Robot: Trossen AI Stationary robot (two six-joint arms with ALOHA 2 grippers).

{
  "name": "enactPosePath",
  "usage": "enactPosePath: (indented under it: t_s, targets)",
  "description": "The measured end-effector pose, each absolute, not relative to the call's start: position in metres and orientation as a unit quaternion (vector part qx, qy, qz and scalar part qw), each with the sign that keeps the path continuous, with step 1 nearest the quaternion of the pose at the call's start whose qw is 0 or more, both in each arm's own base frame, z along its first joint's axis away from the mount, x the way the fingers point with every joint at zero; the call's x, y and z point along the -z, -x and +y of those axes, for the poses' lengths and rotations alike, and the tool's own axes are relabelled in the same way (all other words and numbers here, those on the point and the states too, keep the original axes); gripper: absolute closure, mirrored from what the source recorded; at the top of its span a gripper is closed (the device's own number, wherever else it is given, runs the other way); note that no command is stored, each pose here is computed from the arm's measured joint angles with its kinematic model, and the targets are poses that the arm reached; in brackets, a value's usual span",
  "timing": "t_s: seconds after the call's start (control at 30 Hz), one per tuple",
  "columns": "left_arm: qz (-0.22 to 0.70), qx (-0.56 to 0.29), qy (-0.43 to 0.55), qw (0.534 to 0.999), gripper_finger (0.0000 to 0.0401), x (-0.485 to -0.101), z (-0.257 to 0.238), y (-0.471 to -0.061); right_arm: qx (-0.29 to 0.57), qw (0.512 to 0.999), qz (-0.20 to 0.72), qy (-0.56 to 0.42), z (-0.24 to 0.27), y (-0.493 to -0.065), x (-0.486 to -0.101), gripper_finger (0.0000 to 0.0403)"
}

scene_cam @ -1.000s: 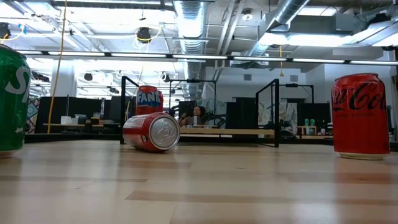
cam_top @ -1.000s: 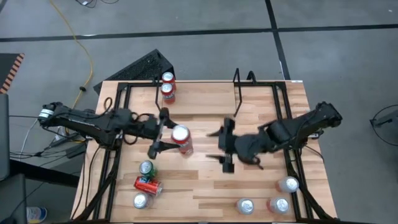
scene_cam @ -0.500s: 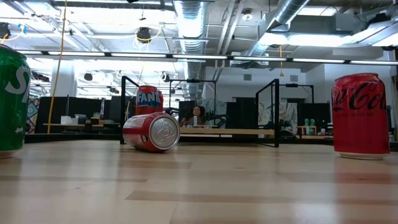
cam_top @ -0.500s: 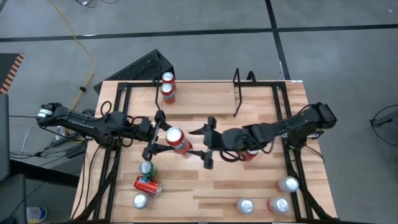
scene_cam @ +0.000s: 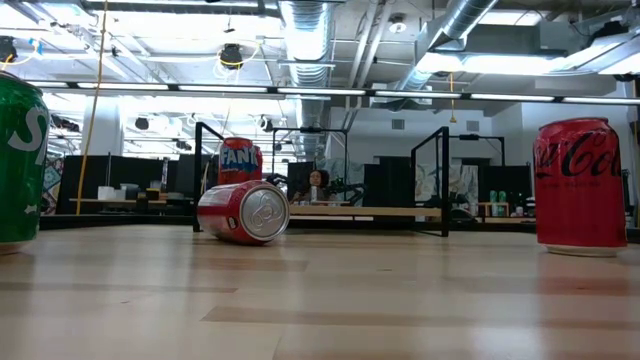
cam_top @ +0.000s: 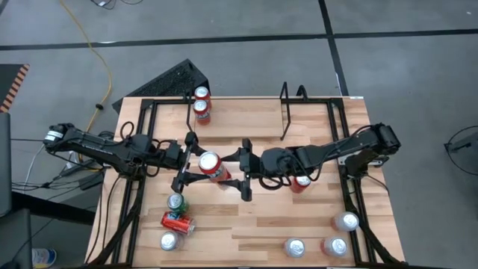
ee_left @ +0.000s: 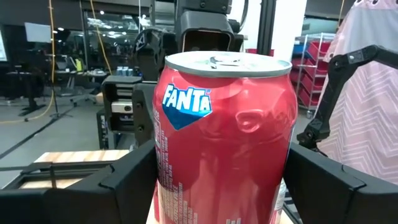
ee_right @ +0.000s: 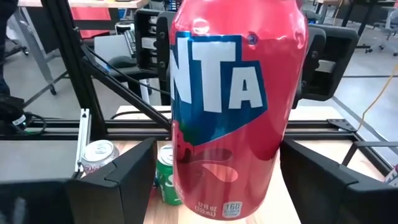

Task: Place canned beverage on shelf
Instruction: Put the red soda can on the shelf and align with the other red soda cans

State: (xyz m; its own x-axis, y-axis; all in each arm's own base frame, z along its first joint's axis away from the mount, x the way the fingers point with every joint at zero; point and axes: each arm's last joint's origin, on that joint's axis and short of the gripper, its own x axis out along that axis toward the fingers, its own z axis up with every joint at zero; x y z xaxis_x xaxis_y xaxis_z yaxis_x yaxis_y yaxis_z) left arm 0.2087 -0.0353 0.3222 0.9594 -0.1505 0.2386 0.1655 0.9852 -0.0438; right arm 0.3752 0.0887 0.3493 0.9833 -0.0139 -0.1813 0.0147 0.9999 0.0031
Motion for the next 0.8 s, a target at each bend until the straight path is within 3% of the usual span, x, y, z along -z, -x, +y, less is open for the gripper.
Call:
enactPosePath:
  t_s: [0.5, 0.8]
  targets:
    - [-0.128, 0.080, 0.030, 0.988, 0.0115, -0.324, -0.035, -0.208, 0.021, 0.997, 0.073, -0.004, 0.084, -0.396, -0.331, 0.0092]
    - [-0.126, 0.084, 0.027, 0.988, 0.0115, -0.323, -0.036, -0.209, 0.044, 0.996, 0.074, 0.010, 0.088, -0.395, -0.331, 0.0137]
